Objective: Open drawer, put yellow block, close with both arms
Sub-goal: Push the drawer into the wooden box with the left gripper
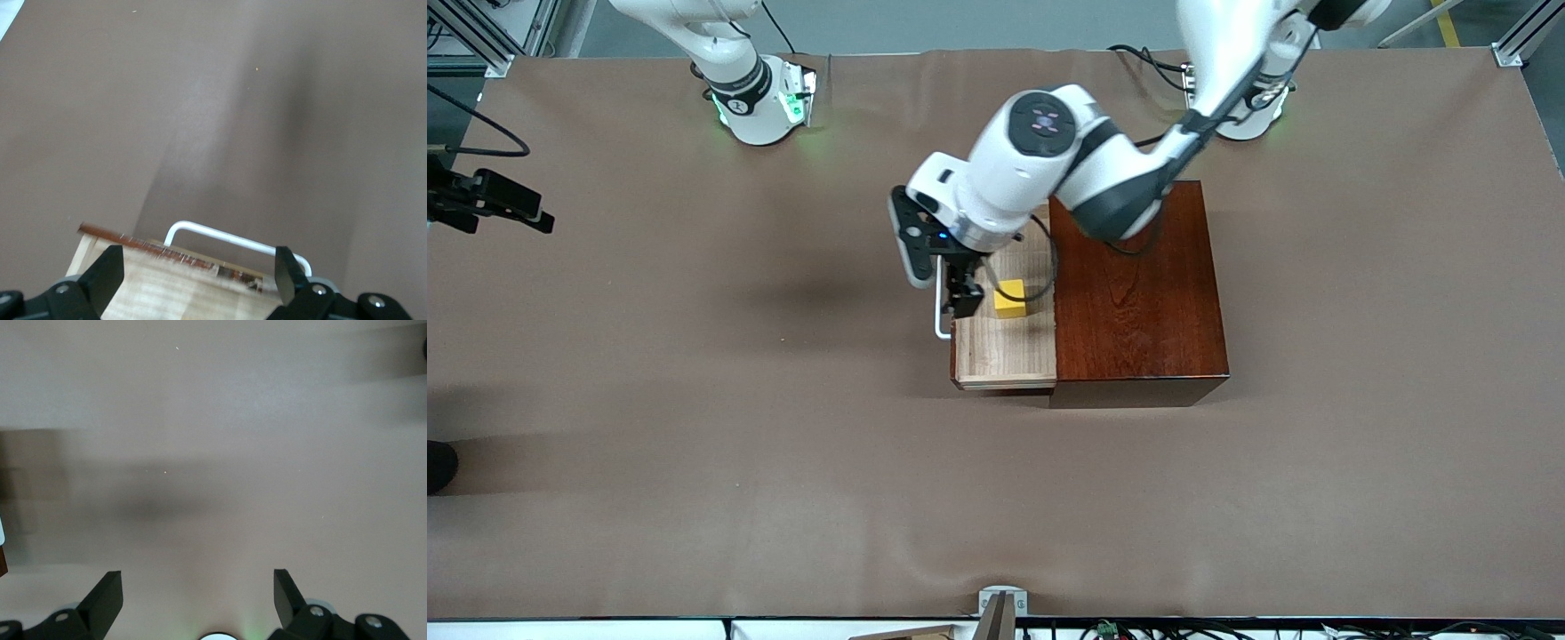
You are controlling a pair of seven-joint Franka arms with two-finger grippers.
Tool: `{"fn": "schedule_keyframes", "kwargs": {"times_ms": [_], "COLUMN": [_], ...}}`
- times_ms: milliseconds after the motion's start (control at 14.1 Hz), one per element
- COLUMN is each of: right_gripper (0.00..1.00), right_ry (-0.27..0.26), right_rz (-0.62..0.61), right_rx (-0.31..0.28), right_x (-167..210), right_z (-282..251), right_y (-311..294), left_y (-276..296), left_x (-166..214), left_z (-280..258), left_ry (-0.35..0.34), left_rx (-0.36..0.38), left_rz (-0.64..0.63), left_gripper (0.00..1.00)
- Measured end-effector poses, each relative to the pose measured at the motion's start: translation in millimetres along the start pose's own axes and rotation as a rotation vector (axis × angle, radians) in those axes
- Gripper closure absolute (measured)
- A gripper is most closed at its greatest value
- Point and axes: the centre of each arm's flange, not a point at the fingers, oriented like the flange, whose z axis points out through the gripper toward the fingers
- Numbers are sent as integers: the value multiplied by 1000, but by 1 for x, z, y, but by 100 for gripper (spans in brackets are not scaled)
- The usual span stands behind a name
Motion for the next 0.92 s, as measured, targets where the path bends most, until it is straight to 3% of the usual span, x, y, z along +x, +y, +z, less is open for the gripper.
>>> {"fn": "schedule_keyframes", "kwargs": {"times_ms": [497,923], "right_gripper": [0,0], "right_ry": [5,-7], "right_rz": [4,4], "right_rx": [-26,-29], "right_x": [-5,-8], "right_z": [-8,-10], "right_y": [3,3], "left_y": [0,3], "left_x": [-14,-18], "left_z": [86,111], "left_ry": [-55,-79], "left_rx": [42,35], "left_rz": [257,281], "left_gripper": [0,0]}}
